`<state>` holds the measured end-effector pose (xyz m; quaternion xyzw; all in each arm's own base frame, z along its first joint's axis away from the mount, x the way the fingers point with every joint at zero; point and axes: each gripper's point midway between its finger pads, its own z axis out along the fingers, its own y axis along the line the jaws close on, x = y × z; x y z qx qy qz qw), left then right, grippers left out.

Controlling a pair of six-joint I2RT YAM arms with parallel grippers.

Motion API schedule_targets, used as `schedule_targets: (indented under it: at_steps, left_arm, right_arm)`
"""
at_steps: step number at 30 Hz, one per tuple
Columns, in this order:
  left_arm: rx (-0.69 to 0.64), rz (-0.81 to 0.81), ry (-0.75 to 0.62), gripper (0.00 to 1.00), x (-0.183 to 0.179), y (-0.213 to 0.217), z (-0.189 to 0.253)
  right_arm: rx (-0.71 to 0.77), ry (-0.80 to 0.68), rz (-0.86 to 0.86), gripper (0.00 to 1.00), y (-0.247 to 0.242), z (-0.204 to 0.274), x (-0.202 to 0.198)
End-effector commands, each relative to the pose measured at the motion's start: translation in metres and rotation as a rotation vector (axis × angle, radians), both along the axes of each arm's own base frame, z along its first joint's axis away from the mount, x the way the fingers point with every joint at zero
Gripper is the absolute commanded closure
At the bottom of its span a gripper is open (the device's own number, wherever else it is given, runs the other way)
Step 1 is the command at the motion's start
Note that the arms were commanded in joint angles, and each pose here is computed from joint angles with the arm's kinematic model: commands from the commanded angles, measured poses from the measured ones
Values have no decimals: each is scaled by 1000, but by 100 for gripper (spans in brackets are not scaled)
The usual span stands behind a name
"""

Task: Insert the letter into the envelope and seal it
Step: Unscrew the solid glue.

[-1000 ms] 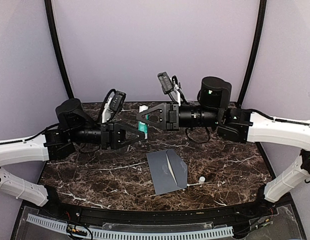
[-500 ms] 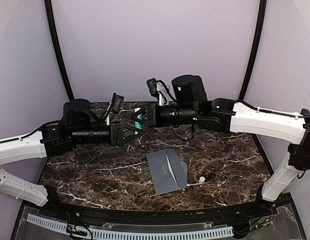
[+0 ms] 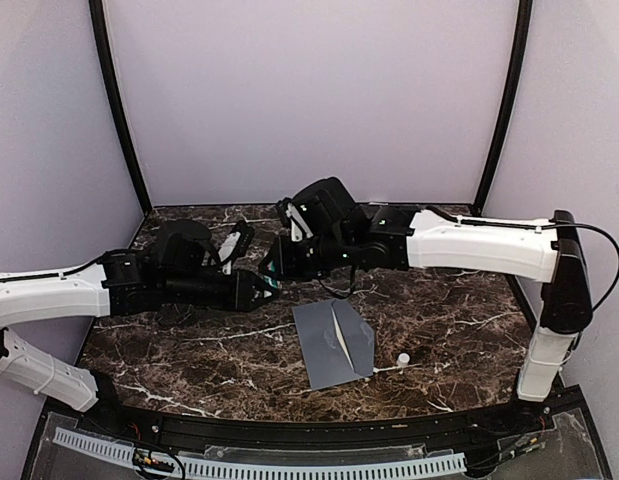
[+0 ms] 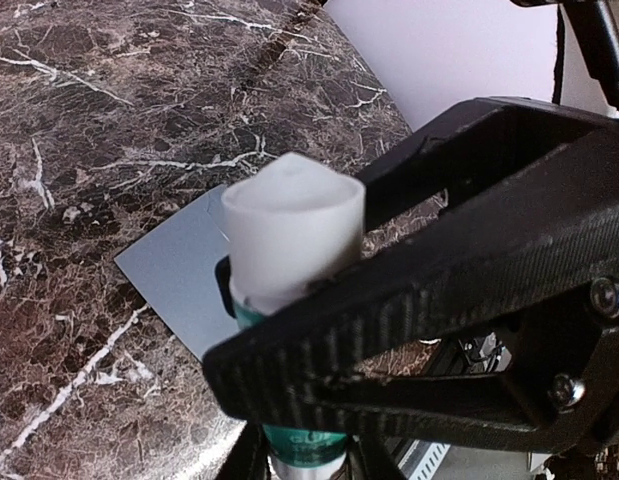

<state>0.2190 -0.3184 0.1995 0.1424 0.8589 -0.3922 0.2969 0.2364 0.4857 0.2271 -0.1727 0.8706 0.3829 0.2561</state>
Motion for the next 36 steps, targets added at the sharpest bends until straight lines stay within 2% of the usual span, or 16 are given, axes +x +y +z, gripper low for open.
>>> schedule_targets:
  at_steps: [1,7,10,13,17,21,27,32,36]
  left_arm:
    - [-82,17,-111,100,13,-7,31]
    - [-117,29,-100,100,14,-5,38]
    - [-149,40,-100,100,15,-1,43]
    - [-188,38,-93,100,14,4,48]
    - [-243,26,-96,100,13,10,56]
    - [-351,-63,-131,100,1,7,76]
    - [-514,-339,-216,100,-39,-8,118]
    - [-603,-549,-262,100,-71,-13,147]
    - [-615,-629,-262,100,-81,-17,154]
  right_arm:
    - [71,40,86,90,15,24,-38]
    - [128,-26,51,65,-6,56,-35]
    - [151,-78,23,41,-23,73,-31]
    - [166,-127,3,30,-43,90,-30]
    - [197,-192,-33,25,-70,106,-24]
    - [316,-223,3,23,-93,119,-27]
    - [590,-312,202,19,-110,156,-58]
    - [690,-327,385,19,-103,174,-87]
    - [723,-329,474,20,-91,182,-100]
